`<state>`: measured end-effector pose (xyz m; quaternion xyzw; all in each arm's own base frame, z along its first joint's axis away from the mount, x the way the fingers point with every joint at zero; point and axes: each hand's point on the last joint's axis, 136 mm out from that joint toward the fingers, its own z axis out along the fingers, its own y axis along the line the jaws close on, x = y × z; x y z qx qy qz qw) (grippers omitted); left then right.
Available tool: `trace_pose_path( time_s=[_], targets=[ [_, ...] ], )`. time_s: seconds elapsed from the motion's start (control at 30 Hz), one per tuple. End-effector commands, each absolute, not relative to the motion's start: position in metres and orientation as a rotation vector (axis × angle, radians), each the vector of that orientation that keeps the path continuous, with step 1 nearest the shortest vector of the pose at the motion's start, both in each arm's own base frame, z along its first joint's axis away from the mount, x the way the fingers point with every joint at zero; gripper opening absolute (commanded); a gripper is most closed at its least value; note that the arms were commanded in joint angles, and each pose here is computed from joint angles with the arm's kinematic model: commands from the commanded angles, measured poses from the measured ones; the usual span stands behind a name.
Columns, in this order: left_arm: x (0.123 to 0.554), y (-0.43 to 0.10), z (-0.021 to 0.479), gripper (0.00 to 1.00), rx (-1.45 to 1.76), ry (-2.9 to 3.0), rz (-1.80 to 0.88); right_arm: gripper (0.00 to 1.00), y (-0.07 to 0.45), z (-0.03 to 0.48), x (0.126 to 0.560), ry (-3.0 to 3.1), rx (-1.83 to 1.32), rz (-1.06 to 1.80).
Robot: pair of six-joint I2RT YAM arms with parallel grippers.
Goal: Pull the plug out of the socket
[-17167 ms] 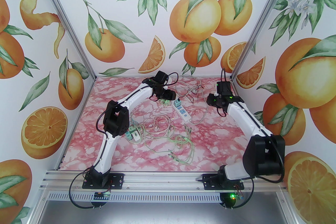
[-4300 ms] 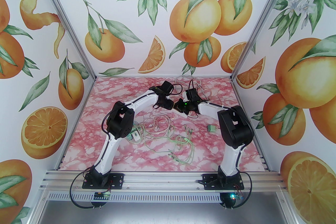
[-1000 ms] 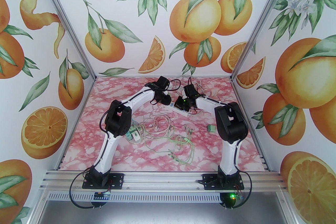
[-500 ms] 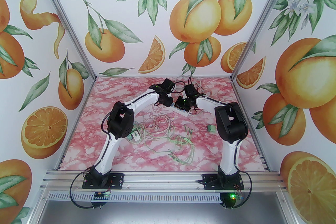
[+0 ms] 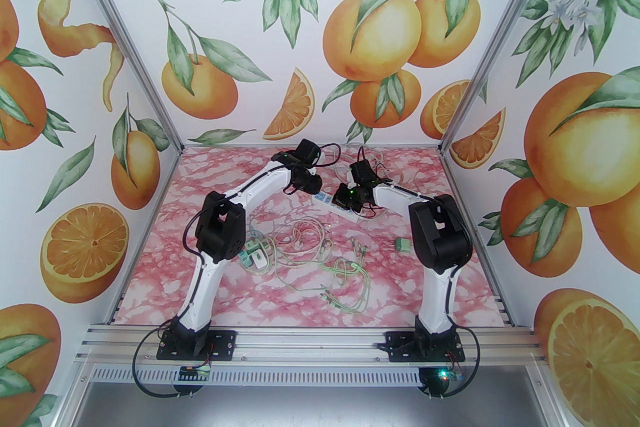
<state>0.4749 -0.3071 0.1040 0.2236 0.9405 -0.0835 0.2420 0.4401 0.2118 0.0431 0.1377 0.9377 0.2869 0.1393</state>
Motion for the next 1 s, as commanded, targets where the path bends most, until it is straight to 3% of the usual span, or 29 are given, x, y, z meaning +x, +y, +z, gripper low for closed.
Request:
trace_pose_path(
  time_s=[0.0, 0.57, 0.97],
  targets=[
    [0.484, -0.295, 0.152, 0.19, 0.597, 2.469, -0.157, 0.0, 0.176, -0.012, 0.407, 2.895, 0.522, 0.584],
    [0.524, -0.145, 0.113, 0.21, 0.527, 2.507, 0.66, 0.0, 0.178, -0.006, 0.408, 2.879, 0.522, 0.603],
    [0.528, -0.15, 0.061, 0.24, 0.564, 2.589, 0.672, 0.0, 0.179, -0.003, 0.409, 2.87, 0.519, 0.62]
  ],
)
